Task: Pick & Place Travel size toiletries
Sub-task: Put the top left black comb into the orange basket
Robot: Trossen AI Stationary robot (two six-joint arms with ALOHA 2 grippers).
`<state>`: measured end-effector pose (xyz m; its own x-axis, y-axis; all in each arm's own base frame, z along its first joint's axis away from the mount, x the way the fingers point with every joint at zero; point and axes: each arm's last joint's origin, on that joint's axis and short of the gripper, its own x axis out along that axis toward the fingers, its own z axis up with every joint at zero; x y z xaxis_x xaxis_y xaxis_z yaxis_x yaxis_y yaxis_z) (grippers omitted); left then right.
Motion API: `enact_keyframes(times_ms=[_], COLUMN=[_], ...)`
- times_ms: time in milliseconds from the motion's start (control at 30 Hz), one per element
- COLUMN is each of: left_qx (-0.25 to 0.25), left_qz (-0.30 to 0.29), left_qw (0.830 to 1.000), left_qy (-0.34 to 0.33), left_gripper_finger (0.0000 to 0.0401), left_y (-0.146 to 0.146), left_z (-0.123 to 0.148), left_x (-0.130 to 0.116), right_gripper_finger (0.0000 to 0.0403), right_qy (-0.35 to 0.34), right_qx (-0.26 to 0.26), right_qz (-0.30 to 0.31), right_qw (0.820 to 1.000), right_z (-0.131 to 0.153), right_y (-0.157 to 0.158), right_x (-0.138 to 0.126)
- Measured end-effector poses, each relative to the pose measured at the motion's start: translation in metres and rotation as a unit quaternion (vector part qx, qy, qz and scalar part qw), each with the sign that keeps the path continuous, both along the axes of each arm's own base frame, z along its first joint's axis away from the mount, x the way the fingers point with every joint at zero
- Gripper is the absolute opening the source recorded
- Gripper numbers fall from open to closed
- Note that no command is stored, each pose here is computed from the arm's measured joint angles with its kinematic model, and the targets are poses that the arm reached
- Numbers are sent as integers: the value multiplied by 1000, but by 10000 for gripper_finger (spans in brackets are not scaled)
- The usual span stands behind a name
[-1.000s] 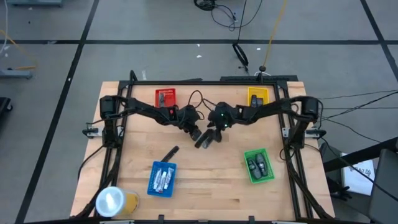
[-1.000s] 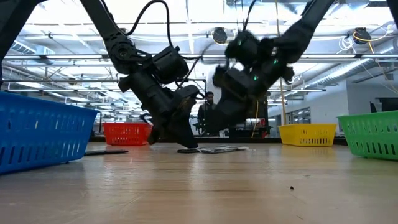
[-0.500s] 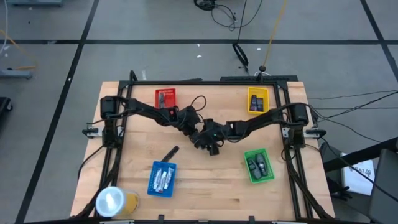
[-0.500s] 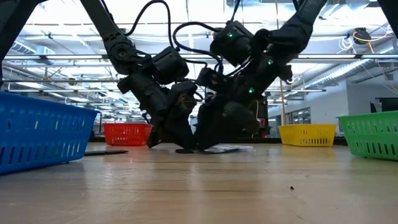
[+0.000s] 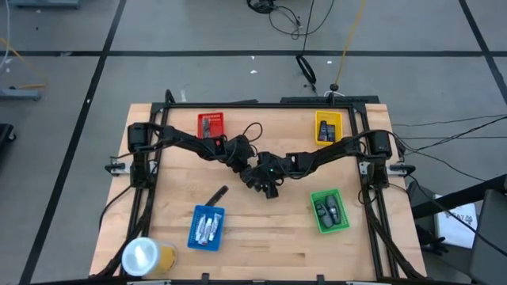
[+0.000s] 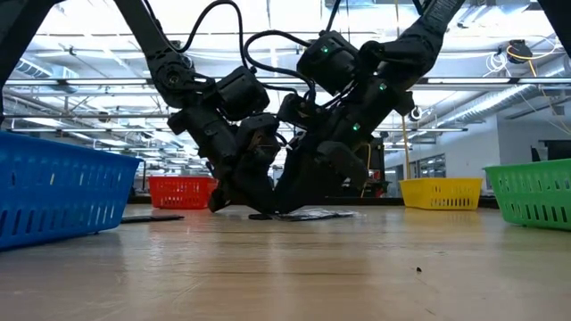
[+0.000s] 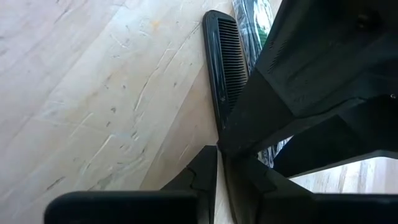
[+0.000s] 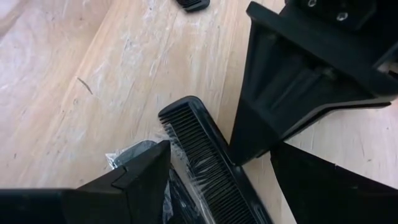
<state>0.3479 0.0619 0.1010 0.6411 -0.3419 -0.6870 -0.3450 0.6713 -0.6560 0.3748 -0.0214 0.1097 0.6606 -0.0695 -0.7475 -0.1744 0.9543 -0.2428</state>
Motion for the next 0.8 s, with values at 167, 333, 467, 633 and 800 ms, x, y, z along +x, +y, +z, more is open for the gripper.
enact_keyframes(times_ms=[167, 333, 467, 633, 800], left_qx=[-12, -93, -120, -112, -134], left_qz=[-7, -68, -92, -93, -97], left_qw=[1000, 992, 987, 988, 985], left_qy=[-1, -40, -54, -51, -46], left_gripper_finger=[37, 37, 38, 38, 54], left_y=[-1, -8, -11, -10, -1], left_z=[0, 7, 8, 8, 11], left_x=[0, 6, 6, 5, -1], right_gripper_finger=[270, 269, 269, 269, 269], right_qy=[1, 1, 5, 5, 8], right_qx=[1, -1, -4, -1, -1], right_qz=[-4, -23, -24, -22, -20], right_qw=[1000, 1000, 1000, 1000, 1000], right_z=[0, -1, -2, -2, -2], right_y=[0, -4, -5, -5, -5], right_x=[0, 0, 0, 0, -1])
